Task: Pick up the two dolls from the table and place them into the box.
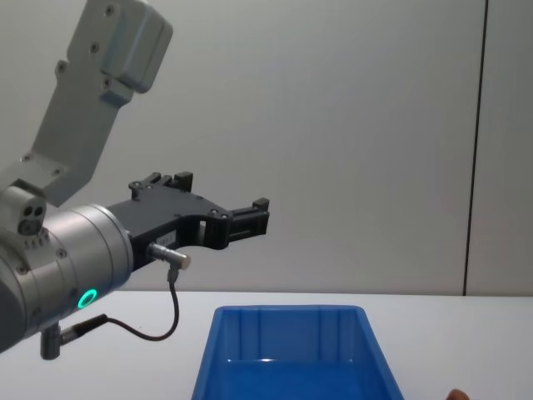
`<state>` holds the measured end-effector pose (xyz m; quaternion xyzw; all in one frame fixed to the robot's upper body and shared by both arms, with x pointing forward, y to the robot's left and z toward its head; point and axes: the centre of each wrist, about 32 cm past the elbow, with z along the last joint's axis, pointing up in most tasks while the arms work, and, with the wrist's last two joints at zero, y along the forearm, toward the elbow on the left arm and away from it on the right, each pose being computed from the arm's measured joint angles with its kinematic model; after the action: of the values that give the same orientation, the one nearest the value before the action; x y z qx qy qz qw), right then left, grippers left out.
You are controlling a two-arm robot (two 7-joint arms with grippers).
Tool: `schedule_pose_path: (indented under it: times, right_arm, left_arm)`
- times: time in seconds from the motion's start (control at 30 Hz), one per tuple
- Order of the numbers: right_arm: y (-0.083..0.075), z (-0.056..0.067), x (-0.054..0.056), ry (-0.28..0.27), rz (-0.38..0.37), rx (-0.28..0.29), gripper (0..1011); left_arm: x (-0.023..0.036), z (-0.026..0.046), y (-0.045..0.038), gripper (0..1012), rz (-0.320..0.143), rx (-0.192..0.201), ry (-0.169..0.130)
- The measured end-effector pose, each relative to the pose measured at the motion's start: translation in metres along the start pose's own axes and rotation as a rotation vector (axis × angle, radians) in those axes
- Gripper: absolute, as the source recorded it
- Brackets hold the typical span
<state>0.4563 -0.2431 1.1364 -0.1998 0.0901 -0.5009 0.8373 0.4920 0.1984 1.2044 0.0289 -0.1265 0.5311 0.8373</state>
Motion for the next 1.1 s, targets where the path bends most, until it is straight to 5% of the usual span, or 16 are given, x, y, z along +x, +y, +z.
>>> schedule_pose_path:
  times: [0.17,0.57,1.1]
  right_arm:
    - [0.000,0.000,-0.001,-0.004,-0.002,0.006,418]
    - [-0.002,0.009,-0.002,-0.046,-0.030,0.088,418]
    - [0.000,0.052,-0.011,-0.122,0.025,0.261,418]
  left_arm:
    - [0.0000,0.0000,0.0000,1002,0.000,0.000,0.000]
    - [0.0000,0.0000,0.0000,1001,0.000,0.000,0.000]
    - [0.0000,0.0000,0.0000,1001,0.000,0.000,0.000]
